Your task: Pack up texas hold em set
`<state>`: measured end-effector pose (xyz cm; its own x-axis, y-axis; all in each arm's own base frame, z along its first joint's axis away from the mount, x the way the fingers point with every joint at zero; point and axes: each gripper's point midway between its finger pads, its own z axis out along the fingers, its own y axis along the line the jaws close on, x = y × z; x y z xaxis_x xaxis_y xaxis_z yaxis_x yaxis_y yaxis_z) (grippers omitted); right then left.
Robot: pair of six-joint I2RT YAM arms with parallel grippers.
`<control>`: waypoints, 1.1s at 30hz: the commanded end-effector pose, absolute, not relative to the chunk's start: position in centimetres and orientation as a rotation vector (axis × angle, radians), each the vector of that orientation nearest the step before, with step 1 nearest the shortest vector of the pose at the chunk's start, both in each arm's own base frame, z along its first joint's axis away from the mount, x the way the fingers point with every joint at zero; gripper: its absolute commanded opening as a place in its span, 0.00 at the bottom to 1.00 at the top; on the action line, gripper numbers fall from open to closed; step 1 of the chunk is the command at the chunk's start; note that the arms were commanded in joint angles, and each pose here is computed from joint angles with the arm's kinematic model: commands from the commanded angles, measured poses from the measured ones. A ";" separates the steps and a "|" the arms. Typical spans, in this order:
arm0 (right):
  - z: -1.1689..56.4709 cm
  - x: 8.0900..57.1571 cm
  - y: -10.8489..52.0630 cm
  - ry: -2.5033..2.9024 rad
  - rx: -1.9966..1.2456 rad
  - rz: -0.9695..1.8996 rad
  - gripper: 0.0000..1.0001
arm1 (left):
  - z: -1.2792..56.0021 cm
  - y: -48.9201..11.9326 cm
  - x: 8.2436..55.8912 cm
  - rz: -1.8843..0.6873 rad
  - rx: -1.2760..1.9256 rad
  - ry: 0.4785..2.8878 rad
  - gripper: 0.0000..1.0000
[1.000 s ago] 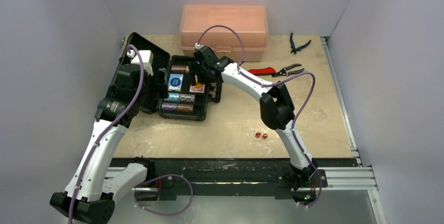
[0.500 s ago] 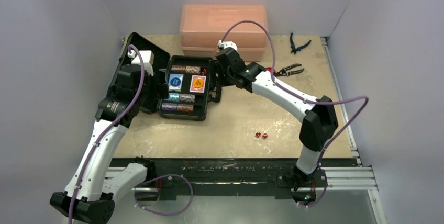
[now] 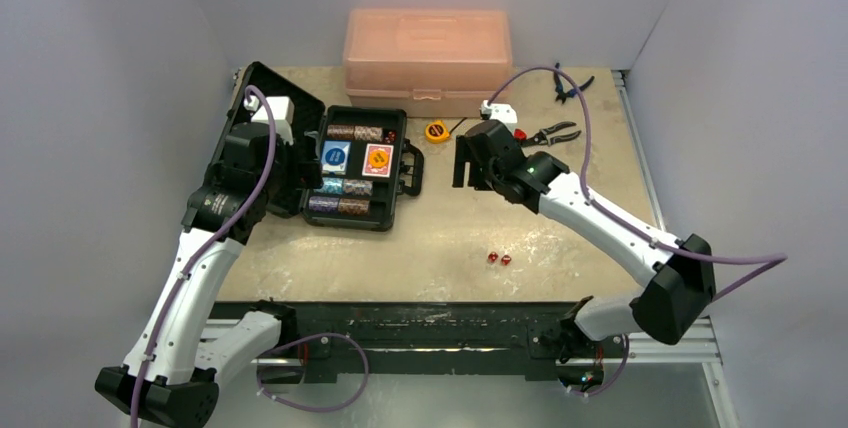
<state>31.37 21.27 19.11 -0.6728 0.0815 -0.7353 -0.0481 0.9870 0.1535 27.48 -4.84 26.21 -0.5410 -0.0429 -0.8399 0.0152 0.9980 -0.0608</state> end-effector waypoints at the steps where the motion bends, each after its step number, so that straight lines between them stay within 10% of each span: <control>1: 19.1 30.1 18.6 2.278 0.160 0.154 0.81 | 26.6 -4.8 28.0 -0.061 -0.030 2.114 0.93; 8: 17.3 28.0 16.7 2.305 0.241 0.131 0.98 | 26.2 -4.6 28.3 -0.044 -0.027 2.125 0.93; 33: 11.3 23.3 12.9 2.424 0.565 0.070 0.99 | 25.2 -4.8 28.9 -0.034 -0.014 2.164 0.93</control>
<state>24.50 13.69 12.51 -0.6915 0.3663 -0.6226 0.3073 0.9292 0.2053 28.34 -4.71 24.67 -0.5852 -0.0274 -0.8104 -0.0034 0.9995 -0.0313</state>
